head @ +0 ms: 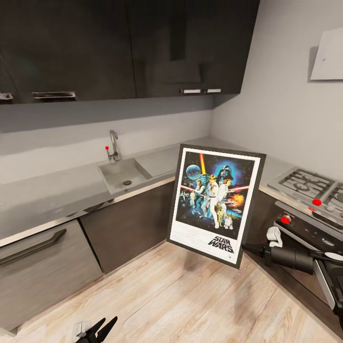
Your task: Pick up the poster from the kitchen countertop and hang it on one of the wall nails in the kitchen.
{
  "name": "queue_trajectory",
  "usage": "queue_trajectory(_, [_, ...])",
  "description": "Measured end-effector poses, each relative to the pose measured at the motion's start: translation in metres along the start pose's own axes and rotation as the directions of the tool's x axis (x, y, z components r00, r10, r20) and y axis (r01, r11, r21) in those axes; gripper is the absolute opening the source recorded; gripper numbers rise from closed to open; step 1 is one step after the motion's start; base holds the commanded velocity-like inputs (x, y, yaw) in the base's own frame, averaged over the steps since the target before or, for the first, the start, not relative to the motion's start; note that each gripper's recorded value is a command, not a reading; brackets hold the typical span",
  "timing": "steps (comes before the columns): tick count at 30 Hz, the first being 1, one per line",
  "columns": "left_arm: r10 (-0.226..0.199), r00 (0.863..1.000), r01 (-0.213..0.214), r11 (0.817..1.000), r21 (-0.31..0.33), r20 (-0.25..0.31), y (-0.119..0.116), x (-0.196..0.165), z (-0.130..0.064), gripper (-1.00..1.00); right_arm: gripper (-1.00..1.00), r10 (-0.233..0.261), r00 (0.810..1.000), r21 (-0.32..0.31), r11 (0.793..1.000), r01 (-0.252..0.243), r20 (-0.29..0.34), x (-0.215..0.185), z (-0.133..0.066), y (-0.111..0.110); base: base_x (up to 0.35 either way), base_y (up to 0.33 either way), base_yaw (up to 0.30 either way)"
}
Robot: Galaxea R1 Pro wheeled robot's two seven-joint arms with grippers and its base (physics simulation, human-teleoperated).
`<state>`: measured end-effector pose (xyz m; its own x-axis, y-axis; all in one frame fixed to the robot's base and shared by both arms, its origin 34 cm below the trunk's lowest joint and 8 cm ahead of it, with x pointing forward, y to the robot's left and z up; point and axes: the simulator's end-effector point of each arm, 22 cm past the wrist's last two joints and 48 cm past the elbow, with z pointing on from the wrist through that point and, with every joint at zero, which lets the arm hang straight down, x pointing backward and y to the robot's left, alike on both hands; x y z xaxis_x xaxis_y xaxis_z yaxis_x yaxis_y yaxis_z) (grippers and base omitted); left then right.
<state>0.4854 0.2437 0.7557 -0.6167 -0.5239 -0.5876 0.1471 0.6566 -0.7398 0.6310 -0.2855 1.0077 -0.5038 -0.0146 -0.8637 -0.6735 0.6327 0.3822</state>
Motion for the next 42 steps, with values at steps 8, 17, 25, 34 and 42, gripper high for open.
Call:
queue_trajectory(8, [0.0, 1.0, 0.0, 1.0, 0.0, 0.0, -0.006, -0.002, -0.004, 1.0, -1.0, 0.0, 1.0, -0.001, 1.0, 0.0, 0.001, -0.005, -0.003, 0.005, 0.0, 0.0, 0.0])
queue_trajectory(17, [-0.001, 1.0, 0.001, 1.0, 0.0, 0.0, -0.011, -0.005, -0.009, 1.0, -1.0, 0.001, 1.0, -0.001, 1.0, -0.001, 0.001, -0.009, -0.007, 0.01, 0.0, 0.0, 0.0])
queue_trajectory(25, [-0.001, 1.0, 0.001, 1.0, 0.0, 0.0, -0.016, -0.006, -0.014, 1.0, -1.0, 0.001, 1.0, -0.001, 1.0, -0.001, 0.001, -0.012, -0.011, 0.014, 0.0, 0.0, 0.0])
queue_trajectory(34, [-0.002, 1.0, 0.002, 1.0, 0.0, -0.001, -0.021, -0.007, -0.019, 1.0, -1.0, 0.001, 1.0, -0.001, 1.0, -0.001, 0.001, -0.015, -0.015, 0.019, 0.0, 0.0, 0.0])
queue_trajectory(42, [-0.002, 1.0, 0.002, 1.0, 0.0, -0.001, -0.021, -0.007, -0.019, 1.0, -1.0, 0.003, 1.0, -0.004, 1.0, -0.003, 0.002, -0.015, -0.013, 0.02, 0.0, 0.0, 0.0])
